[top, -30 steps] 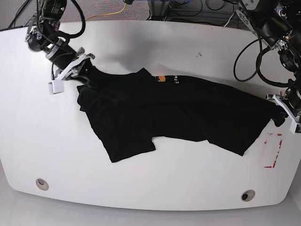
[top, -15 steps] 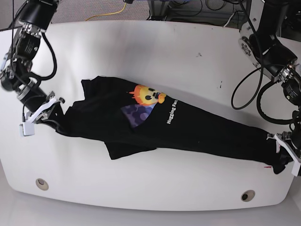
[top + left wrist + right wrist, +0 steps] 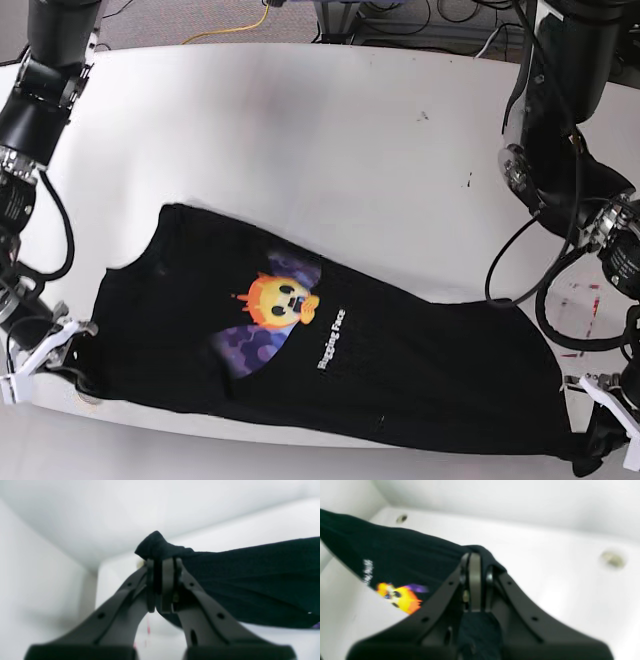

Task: Layout the t-shirt on the table in an organized manner, then fold the t-shirt properly
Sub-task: 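Lift the shirt with both grippers and flip it over in the air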

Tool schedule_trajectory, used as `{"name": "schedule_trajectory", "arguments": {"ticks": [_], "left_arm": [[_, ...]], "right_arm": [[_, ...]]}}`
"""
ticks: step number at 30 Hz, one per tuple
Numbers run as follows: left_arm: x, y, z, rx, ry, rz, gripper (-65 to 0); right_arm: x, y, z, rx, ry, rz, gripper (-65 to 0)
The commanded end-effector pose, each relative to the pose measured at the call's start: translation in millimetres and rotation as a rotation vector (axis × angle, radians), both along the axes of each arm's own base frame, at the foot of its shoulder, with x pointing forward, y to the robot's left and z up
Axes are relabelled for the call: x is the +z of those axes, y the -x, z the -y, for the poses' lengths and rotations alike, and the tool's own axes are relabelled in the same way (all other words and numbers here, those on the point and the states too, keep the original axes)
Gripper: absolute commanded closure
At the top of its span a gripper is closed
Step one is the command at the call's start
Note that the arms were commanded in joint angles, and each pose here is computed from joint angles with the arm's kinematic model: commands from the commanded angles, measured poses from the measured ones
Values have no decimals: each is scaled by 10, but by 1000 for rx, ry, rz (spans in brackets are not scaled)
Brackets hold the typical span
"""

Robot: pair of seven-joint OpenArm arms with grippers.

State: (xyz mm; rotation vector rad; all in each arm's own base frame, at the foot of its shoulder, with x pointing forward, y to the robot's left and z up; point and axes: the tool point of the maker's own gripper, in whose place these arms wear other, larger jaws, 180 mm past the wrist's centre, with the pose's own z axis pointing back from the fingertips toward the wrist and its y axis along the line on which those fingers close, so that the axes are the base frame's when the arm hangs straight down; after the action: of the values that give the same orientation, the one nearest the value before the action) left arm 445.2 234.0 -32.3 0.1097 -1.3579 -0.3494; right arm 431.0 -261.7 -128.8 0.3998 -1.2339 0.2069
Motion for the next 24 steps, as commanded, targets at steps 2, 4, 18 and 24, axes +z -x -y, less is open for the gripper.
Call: {"name": "schedule_trajectory", "arguments": {"ticks": [2, 4, 18, 24], "left_arm": [[440, -39, 106, 1, 38, 110, 0], [497, -65, 177, 4, 84, 118, 0], [1322, -78, 368, -13, 134, 270, 0], [1403, -100, 423, -29, 112, 274, 0]], "right_arm": [[504, -221, 149, -18, 75, 93, 0], [677, -321, 180, -14, 125, 116, 0], [1806, -579, 363, -68, 361, 265, 0], [1807, -549, 406, -77, 378, 244, 0]]}}
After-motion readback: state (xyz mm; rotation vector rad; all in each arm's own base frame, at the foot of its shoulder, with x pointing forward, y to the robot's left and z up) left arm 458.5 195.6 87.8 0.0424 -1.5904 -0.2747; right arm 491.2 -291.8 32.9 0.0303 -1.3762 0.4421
